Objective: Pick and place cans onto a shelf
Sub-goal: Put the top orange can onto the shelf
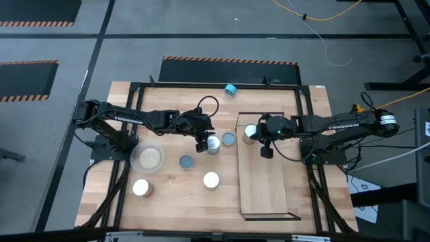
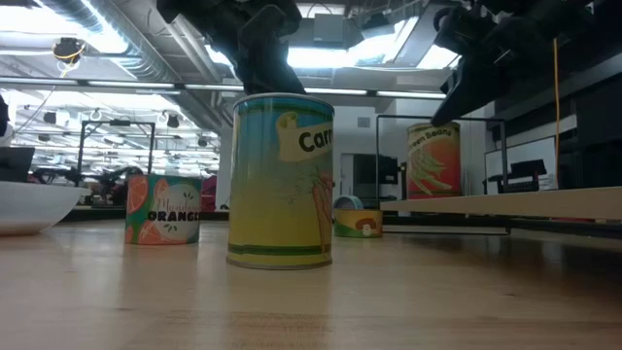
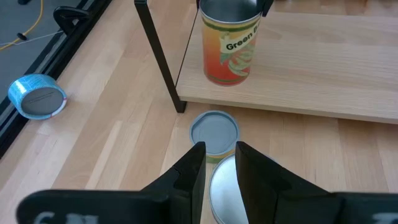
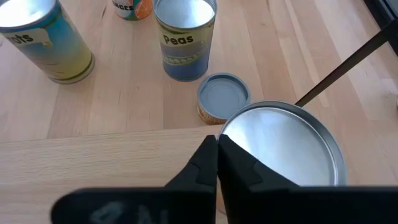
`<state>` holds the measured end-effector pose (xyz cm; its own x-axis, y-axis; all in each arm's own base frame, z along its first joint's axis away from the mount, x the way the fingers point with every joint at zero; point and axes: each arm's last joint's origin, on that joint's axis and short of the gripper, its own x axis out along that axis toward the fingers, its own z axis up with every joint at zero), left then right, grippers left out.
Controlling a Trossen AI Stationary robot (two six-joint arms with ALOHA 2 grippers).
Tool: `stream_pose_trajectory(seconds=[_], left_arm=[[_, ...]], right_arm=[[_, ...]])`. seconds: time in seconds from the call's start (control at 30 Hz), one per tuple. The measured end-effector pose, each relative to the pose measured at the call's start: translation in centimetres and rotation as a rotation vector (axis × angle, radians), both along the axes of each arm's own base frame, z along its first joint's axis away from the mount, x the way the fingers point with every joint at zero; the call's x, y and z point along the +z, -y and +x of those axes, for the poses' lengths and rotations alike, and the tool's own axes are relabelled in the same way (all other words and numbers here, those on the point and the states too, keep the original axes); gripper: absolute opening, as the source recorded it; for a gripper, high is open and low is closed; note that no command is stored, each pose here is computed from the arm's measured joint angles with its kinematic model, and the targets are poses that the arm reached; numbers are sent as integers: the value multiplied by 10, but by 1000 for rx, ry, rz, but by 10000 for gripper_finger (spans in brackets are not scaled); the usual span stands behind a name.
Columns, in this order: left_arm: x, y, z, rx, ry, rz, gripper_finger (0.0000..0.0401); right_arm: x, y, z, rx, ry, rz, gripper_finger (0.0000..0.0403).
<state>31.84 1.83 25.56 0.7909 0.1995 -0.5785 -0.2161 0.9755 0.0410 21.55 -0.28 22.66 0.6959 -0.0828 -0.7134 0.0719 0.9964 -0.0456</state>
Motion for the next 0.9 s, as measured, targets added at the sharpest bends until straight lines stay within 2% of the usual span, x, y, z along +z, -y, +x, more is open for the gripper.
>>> stream_pose_trajectory(seconds=[0.3, 0.57, 0.9], left_arm=[[0, 0, 0, 0, 0, 0, 80], [0, 0, 0, 1, 1, -2, 80], [0, 0, 0, 2, 1, -2, 80]], right_arm=[[11, 0, -18, 15, 12, -3, 4], [15, 0, -43, 21, -65, -10, 3], [19, 0, -56, 16, -85, -19, 5]])
